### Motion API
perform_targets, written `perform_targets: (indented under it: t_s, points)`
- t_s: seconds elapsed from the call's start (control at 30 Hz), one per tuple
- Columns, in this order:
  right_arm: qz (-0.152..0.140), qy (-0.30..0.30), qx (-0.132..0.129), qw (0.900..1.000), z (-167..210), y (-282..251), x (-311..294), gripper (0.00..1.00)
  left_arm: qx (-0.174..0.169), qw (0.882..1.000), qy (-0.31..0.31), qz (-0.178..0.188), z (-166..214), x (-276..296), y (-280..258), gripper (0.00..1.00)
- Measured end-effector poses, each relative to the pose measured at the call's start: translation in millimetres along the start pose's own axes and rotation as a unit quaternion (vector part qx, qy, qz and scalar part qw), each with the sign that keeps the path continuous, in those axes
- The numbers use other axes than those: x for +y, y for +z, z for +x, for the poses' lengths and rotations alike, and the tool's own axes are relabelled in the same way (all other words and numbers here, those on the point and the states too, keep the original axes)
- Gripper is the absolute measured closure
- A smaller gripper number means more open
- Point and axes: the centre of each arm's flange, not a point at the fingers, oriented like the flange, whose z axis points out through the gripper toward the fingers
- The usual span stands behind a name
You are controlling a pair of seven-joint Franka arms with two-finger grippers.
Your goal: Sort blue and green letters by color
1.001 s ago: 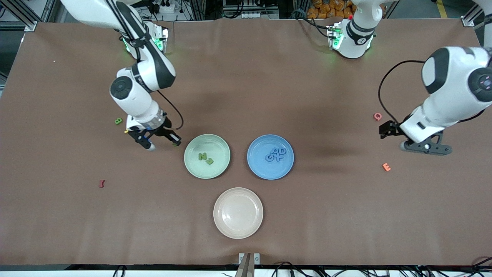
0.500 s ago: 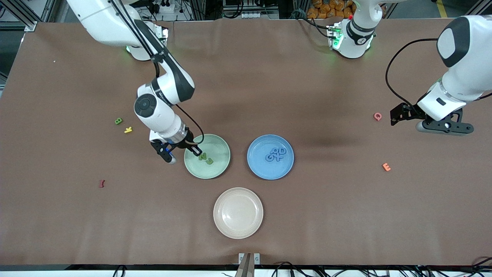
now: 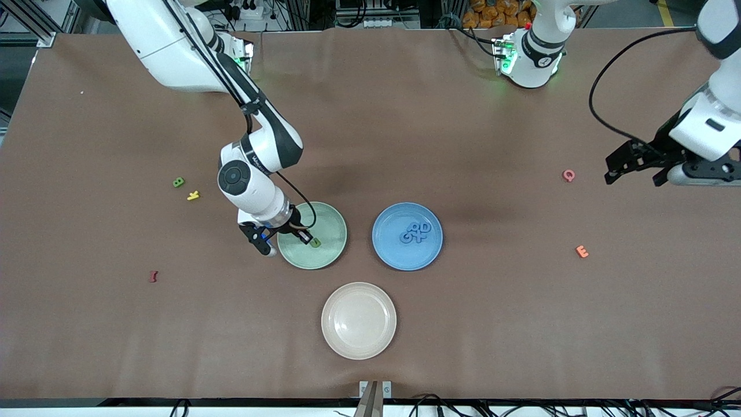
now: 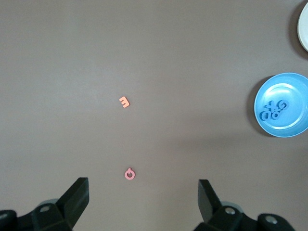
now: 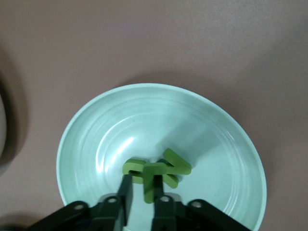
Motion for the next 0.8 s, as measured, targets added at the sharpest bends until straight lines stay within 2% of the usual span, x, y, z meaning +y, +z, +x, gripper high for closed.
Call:
perform_targets:
  t_s: [0.1,0.27,0.47,0.6,0.8]
  points:
    - [-0.020,-0.019,0.008,1.000,22.6,-8.5,21.1,0.26,-0.007,1.000,0.000,0.000,-0.2,0.0,2.9,0.00]
    - [-0.051,-0.064,0.006,0.997,74.4,-28.9,82.5,0.26,-0.013,1.000,0.000,0.000,2.2,0.2,8.6,0.00]
    - [-0.070,-0.105,0.001,0.992,122.8,-49.1,158.3,0.27,-0.019,1.000,0.000,-0.001,5.4,0.2,16.1,0.00]
    - [-0.076,-0.117,-0.004,0.990,131.1,-53.8,182.5,0.27,-0.018,1.000,-0.001,-0.001,6.8,-1.7,16.1,0.00]
    - [-0.088,-0.124,-0.015,0.988,119.5,-46.8,196.9,0.28,-0.003,1.000,-0.006,0.000,12.2,-7.8,4.4,0.00]
